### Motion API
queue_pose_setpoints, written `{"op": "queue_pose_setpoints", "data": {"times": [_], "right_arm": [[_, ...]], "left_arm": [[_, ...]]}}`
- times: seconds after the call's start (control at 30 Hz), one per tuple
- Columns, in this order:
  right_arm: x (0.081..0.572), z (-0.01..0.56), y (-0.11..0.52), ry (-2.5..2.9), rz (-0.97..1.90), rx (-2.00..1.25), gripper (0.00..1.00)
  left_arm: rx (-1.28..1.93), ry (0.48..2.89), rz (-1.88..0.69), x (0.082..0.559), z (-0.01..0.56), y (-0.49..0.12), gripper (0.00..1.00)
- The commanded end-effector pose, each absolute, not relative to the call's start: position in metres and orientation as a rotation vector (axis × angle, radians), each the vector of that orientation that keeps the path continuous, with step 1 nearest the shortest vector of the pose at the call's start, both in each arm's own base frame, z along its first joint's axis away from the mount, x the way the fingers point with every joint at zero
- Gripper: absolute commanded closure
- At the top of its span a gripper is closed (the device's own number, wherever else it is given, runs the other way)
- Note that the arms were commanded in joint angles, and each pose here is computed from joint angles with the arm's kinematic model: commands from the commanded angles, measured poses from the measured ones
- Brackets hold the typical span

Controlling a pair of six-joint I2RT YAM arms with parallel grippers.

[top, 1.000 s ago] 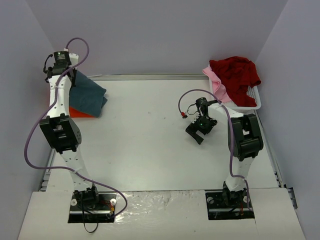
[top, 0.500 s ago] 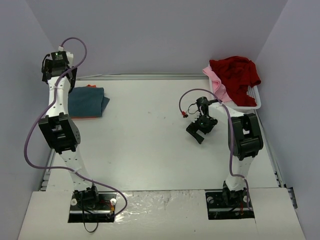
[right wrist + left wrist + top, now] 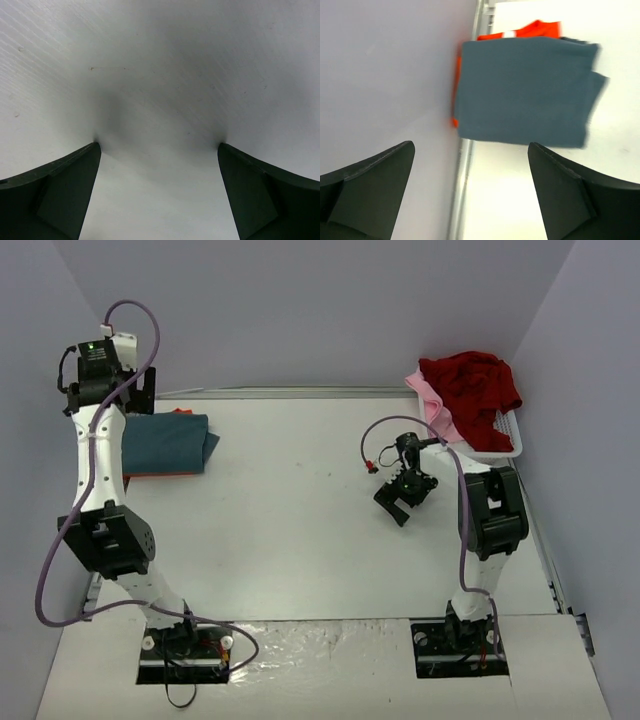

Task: Fold and stack the t-shirts
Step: Put the neatly folded tshirt into the corner of the board with the left arm

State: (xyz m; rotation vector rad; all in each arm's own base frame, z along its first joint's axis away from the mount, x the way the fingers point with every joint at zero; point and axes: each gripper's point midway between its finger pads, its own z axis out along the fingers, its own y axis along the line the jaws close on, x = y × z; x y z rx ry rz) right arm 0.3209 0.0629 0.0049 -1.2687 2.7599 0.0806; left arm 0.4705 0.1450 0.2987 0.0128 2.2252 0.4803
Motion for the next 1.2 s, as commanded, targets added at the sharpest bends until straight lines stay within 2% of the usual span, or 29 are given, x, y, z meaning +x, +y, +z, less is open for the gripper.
{"op": "queue_pose_setpoints", "data": {"times": [0.0,0.07,0.1,0.13,0.17,0.27,0.3,0.5,0.63,0.8,1.17], "right_arm": [[0.297,0.0,0.068,2.811,0.238,-1.246,0.0],[0.307,0.014,0.07,2.773,0.22,-1.202,0.0],[0.315,0.022,0.072,2.745,0.215,-1.175,0.0],[0.326,0.04,0.077,2.685,0.208,-1.143,0.0],[0.332,0.05,0.082,2.652,0.221,-1.105,0.0],[0.356,0.11,0.101,2.448,0.261,-1.028,0.0],[0.358,0.127,0.108,2.389,0.289,-1.019,0.0],[0.362,0.234,0.106,2.1,0.175,-0.91,0.0],[0.357,0.29,0.085,1.972,0.067,-0.633,0.0],[0.361,0.283,0.043,1.949,-0.024,-0.341,0.0],[0.341,0.285,0.01,1.859,0.111,-0.23,0.0]], "left_arm": [[-0.005,2.187,0.198,0.423,0.327,0.092,0.03],[0.021,2.201,0.13,0.413,0.307,0.074,0.01],[0.024,2.195,0.125,0.408,0.302,0.071,0.03],[0.038,2.105,0.131,0.401,0.322,0.064,0.05],[0.051,2.146,0.115,0.393,0.295,0.057,0.06],[0.054,2.069,0.13,0.377,0.297,0.049,0.06],[0.048,2.105,0.13,0.371,0.278,0.046,0.06],[0.054,2.12,0.068,0.363,0.248,0.036,0.06],[0.072,2.07,-0.016,0.361,0.235,0.022,0.06],[0.11,2.072,-0.108,0.358,0.228,0.007,0.06],[0.147,2.047,-0.118,0.354,0.224,0.004,0.06]]}}
